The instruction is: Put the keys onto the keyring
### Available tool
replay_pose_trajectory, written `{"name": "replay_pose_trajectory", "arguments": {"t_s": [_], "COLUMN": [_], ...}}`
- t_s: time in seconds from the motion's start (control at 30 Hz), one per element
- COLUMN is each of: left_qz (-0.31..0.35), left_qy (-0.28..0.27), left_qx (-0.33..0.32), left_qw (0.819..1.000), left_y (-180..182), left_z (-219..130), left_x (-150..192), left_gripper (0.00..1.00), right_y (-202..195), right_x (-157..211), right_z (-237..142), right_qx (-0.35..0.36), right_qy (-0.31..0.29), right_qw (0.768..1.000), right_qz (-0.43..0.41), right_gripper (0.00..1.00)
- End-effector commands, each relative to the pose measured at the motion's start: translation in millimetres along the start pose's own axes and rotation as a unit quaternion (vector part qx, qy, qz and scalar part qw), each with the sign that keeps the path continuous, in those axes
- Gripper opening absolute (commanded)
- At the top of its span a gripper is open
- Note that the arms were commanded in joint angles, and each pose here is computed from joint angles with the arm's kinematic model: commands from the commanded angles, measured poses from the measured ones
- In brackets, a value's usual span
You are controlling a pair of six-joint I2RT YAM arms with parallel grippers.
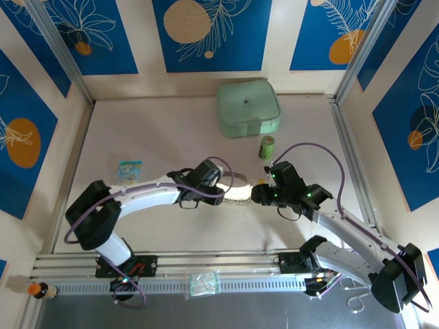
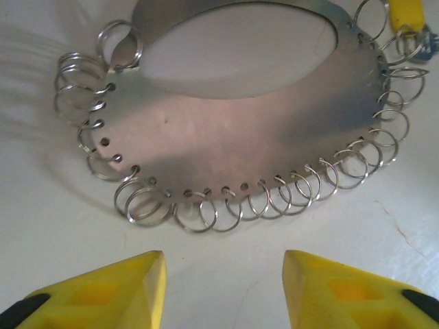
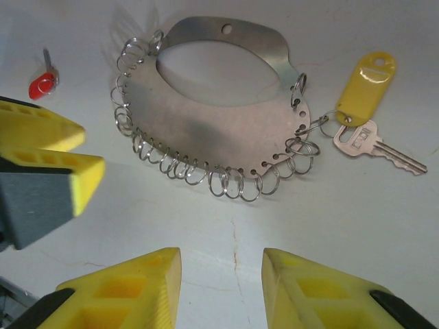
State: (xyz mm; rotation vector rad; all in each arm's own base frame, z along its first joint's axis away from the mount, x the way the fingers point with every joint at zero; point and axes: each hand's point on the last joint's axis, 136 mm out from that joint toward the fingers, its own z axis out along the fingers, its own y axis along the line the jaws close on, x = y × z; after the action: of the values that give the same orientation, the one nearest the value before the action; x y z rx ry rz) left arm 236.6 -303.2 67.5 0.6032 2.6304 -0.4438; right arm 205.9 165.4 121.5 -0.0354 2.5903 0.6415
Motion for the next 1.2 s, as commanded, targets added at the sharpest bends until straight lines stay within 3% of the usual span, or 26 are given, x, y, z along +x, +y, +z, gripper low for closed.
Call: {"name": "replay_pose_trajectory", "arguments": {"t_s": [0.0, 0.27, 0.67, 0.93, 1.17], "left_qz": [0.026, 0.026, 0.027, 0.03, 0.044], "left_qy": [0.027, 0.062, 0.078, 0.065, 0.049], "left_qx": [-0.044, -0.062, -0.094, -0.105, -0.106], "left_qw": [0.998, 0.996, 0.992, 0.992, 0.992], "left_y": [6, 5, 14, 16, 11], "left_z": [7, 30, 38, 33, 25], "left_x": [5, 5, 9, 3, -3], "left_gripper": [0.43, 0.38, 0.33, 0.23, 0.08], "right_y": [-3, -8, -11, -12, -12], "right_x": [7, 8, 8, 8, 7], "right_z": [-3, -4, -5, -7, -8], "right_qx": [-0.007, -0.011, -0.015, -0.016, -0.017], "right_qy": [0.006, 0.006, 0.004, 0.001, 0.001], "right_qw": [1.0, 1.0, 1.0, 1.0, 0.999], "right_qz": [0.011, 0.02, 0.024, 0.026, 0.028], "right_gripper": [0.36, 0.36, 0.36, 0.36, 0.36]}}
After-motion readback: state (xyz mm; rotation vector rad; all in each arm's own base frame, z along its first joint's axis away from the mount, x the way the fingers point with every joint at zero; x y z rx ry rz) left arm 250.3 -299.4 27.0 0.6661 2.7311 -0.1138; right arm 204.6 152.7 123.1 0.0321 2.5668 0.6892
